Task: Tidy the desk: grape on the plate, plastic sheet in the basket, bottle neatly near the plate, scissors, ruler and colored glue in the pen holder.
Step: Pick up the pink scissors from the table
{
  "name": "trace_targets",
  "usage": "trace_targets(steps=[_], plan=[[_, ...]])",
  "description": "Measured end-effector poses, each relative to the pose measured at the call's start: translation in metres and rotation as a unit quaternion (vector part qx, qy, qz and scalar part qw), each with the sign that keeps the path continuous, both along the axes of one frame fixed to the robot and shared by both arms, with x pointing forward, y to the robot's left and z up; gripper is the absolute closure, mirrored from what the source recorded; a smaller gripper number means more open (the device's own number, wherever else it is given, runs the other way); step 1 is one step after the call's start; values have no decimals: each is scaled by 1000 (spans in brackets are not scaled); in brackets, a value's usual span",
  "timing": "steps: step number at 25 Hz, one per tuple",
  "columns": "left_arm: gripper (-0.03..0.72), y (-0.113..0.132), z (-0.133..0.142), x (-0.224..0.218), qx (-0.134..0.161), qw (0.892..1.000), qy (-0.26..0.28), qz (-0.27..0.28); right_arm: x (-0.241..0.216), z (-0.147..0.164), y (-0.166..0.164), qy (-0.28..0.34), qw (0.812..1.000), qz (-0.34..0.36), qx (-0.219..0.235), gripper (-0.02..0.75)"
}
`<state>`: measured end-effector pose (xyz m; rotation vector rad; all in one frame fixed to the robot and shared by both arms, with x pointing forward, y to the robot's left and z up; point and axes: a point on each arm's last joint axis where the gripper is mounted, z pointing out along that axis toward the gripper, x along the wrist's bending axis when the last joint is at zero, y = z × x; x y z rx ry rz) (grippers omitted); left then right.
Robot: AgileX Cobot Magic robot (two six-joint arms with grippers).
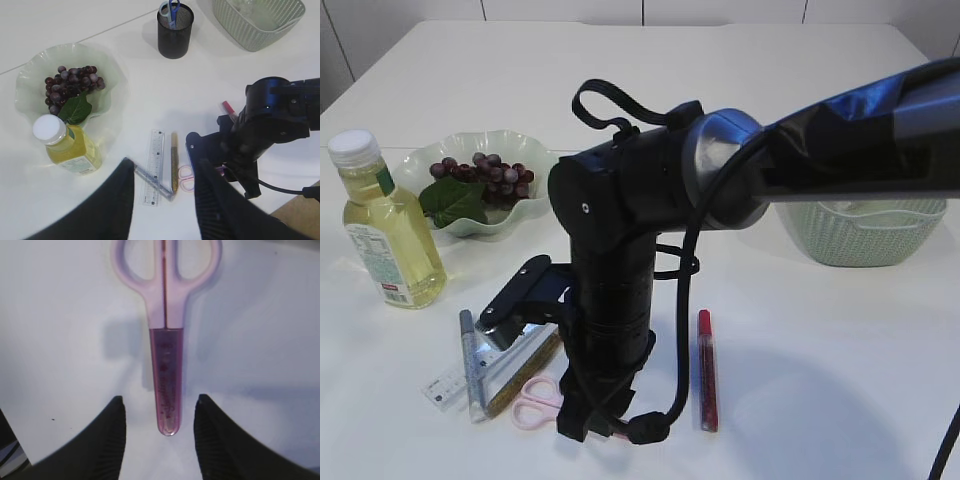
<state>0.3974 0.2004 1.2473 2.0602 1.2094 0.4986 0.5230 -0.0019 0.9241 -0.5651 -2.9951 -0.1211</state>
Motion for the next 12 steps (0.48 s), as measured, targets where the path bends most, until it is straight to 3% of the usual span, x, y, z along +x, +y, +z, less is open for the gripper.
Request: trace_targets(steps=[12], plan=[[393,1,0,0,3,1000,-2,2,2,0,-2,-11,1000,-10,-11,352]])
